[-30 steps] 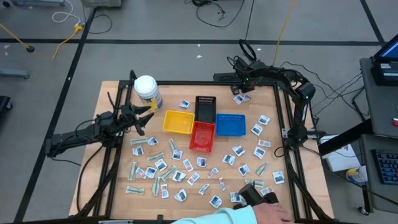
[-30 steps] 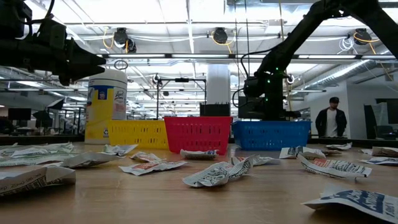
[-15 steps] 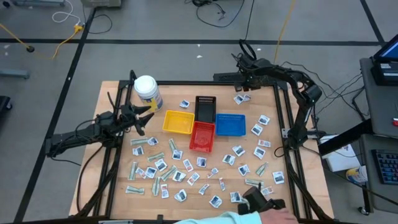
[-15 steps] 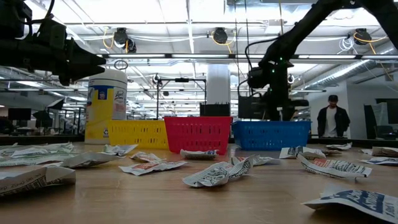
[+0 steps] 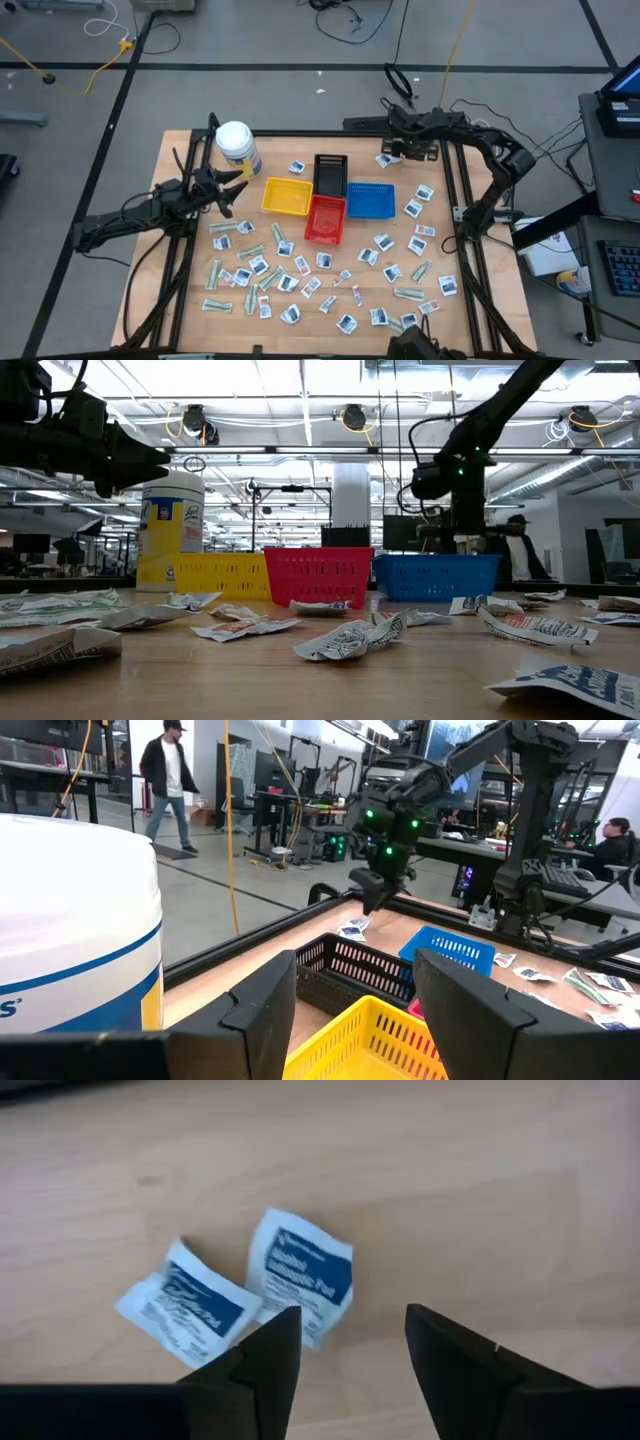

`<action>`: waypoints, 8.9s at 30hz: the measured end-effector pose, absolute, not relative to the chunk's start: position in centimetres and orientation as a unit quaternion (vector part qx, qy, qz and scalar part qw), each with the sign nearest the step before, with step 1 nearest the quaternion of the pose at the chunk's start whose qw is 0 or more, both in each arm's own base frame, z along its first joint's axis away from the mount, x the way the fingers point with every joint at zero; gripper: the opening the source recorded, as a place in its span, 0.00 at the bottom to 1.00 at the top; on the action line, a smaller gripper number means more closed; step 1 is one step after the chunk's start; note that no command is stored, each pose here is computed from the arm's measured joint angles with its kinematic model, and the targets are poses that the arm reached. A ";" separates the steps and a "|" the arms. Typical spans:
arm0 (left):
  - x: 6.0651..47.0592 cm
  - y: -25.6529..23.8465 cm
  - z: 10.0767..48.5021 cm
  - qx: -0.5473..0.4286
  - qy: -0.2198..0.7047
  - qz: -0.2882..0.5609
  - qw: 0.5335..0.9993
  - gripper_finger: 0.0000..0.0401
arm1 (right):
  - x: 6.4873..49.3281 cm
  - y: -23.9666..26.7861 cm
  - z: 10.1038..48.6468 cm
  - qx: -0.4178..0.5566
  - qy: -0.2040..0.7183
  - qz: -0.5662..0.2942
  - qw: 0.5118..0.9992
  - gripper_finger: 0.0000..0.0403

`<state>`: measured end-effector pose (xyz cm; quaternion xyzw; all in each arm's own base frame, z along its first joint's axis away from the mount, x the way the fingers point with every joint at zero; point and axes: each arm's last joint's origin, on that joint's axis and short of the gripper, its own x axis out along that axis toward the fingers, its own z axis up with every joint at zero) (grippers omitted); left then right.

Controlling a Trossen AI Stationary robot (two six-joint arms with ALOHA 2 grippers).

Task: Pick & Place First Aid Supplies
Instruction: Put the alcohol pad into the blue bin

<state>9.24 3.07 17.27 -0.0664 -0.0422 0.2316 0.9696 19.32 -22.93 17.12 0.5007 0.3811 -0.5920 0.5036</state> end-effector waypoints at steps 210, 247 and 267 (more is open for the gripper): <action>9.2 3.1 17.3 -0.067 -0.042 0.231 0.970 0.52 | 24.7 -24.7 14.5 0.250 0.579 -0.316 0.709 0.34; 9.2 3.1 17.3 -0.066 -0.042 0.232 0.970 0.52 | 21.3 -21.5 22.7 0.204 0.580 -0.354 0.705 0.00; 9.2 3.1 17.3 -0.067 -0.043 0.232 0.970 0.52 | 25.8 -13.1 23.8 0.131 0.613 -0.244 0.740 0.00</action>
